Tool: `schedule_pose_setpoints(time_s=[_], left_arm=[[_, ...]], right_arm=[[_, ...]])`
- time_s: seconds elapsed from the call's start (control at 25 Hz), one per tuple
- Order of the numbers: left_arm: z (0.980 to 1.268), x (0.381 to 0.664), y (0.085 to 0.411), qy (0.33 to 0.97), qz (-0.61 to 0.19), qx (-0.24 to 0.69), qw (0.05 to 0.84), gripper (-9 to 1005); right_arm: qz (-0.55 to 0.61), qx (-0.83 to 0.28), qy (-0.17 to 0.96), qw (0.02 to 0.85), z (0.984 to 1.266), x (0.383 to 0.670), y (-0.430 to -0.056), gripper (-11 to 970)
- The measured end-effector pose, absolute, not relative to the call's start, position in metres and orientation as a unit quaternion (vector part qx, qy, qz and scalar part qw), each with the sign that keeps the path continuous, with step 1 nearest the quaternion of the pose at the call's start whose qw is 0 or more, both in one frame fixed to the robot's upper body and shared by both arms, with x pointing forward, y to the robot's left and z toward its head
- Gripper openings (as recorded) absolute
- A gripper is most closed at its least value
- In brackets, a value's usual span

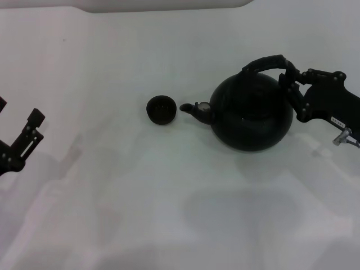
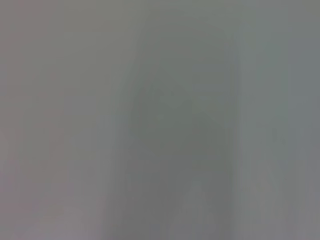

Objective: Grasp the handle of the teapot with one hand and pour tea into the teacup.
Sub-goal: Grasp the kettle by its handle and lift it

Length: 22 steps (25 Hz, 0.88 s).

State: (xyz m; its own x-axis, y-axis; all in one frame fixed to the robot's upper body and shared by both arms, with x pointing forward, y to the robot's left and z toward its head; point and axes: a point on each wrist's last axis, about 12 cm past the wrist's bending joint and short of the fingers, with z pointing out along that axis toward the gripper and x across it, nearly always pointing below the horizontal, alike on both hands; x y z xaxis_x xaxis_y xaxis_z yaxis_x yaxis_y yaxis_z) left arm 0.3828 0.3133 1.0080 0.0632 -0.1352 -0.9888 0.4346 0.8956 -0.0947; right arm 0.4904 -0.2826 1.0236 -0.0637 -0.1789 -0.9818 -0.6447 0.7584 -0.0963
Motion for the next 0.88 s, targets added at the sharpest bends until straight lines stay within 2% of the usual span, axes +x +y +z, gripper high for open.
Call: schedule_pose_setpoints(time_s=[0.16,0.44,0.88], left_arm=[[1.008,0.382,0.314,0.655,-0.197,0.113,0.72,799],[1.008,0.381,0.314,0.655,-0.196,0.112,0.721,798],[1.004,0.368,0.319,0.665,-0.189,0.096,0.716,800]], right_arm=[[0.186,-0.283,0.703,0.625,1.025,0.491,-0.284,157],[0.185,-0.26,0.699,0.64,1.029,0.492,-0.287,143],[0.202,-0.28,0.673,0.654,1.043,0.498,-0.275,135]])
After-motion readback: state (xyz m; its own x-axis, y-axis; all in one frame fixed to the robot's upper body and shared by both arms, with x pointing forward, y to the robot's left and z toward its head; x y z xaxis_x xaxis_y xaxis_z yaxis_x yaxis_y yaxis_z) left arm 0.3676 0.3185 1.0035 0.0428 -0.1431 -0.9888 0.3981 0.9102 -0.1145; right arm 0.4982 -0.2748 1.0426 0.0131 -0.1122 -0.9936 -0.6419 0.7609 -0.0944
